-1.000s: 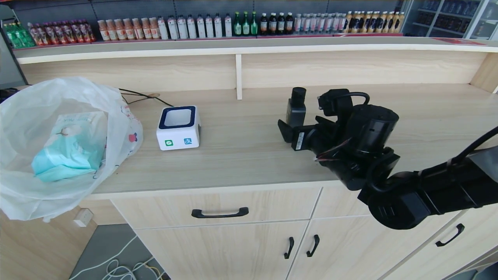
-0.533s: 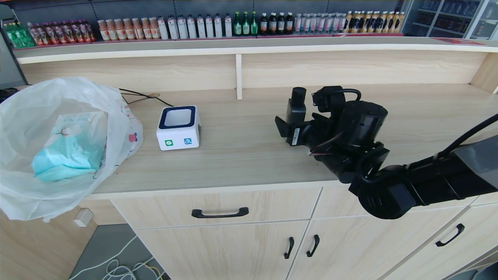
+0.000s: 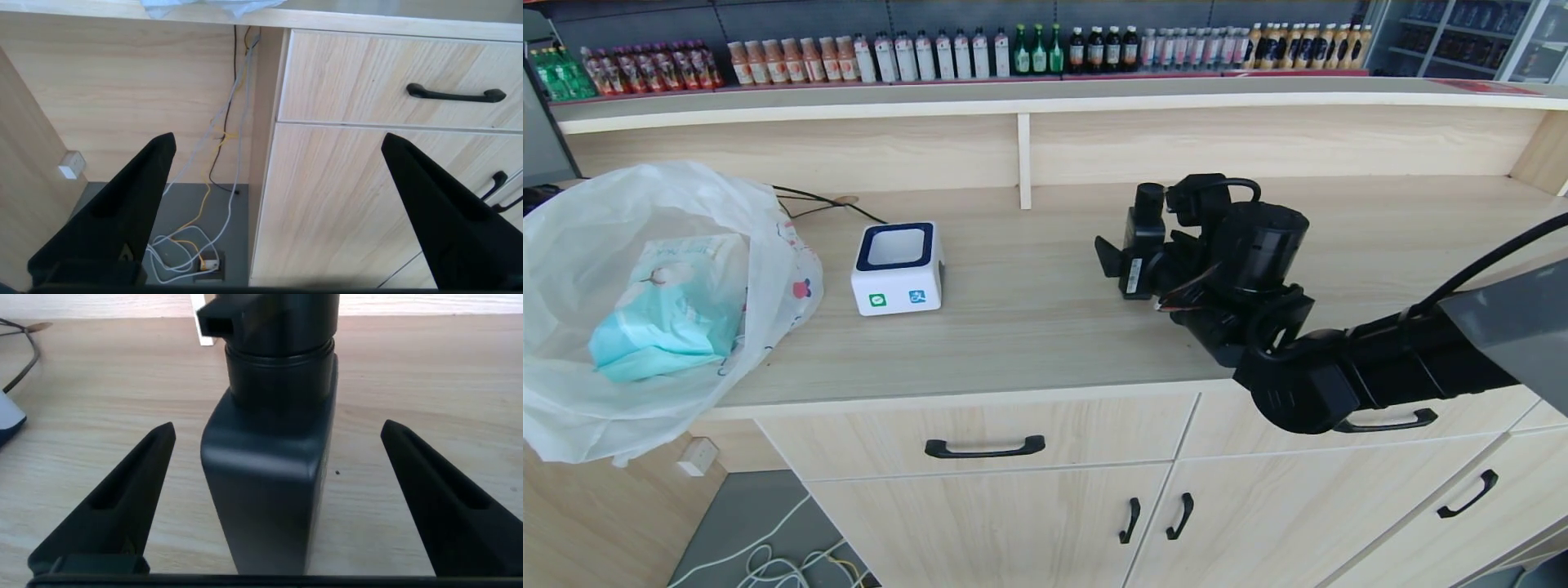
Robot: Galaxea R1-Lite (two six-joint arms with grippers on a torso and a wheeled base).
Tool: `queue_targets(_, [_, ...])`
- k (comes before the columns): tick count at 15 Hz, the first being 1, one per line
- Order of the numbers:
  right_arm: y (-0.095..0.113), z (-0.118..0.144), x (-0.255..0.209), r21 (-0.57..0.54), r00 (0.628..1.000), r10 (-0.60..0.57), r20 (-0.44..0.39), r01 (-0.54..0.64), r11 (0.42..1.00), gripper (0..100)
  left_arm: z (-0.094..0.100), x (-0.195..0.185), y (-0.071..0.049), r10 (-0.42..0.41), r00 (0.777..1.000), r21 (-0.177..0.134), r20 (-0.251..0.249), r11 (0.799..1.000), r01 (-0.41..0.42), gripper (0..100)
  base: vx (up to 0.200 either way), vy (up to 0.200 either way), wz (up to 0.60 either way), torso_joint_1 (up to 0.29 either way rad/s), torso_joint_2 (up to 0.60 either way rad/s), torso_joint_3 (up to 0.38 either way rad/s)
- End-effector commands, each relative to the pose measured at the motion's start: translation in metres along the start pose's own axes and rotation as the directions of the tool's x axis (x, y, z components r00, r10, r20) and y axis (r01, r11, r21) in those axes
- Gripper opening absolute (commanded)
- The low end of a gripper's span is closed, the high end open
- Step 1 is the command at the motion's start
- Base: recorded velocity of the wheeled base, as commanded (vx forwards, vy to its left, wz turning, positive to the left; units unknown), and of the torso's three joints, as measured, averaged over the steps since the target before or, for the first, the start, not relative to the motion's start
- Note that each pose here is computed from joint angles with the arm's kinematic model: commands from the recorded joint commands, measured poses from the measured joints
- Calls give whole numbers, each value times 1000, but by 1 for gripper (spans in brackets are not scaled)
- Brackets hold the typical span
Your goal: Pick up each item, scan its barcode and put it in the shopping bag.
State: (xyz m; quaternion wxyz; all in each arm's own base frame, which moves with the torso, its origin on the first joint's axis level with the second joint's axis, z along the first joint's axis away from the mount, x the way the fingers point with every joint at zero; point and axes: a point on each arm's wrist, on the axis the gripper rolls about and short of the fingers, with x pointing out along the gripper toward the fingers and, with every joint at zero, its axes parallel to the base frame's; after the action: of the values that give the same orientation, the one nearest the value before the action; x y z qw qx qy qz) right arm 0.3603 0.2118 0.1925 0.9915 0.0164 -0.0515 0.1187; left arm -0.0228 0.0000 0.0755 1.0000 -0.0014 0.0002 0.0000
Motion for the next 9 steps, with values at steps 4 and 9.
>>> queue_targets(4, [0, -9, 3, -7, 1000, -2, -20, 2, 1000, 100, 0, 0, 0, 0, 1000, 0, 0, 1000, 0, 100, 0, 0, 0, 0, 0, 0])
queue_targets(9, [-5, -15, 7, -10, 1000, -13, -28, 13, 1000, 100, 0, 0, 0, 0, 1000, 0, 0, 1000, 0, 100, 0, 0, 0, 0, 0, 0])
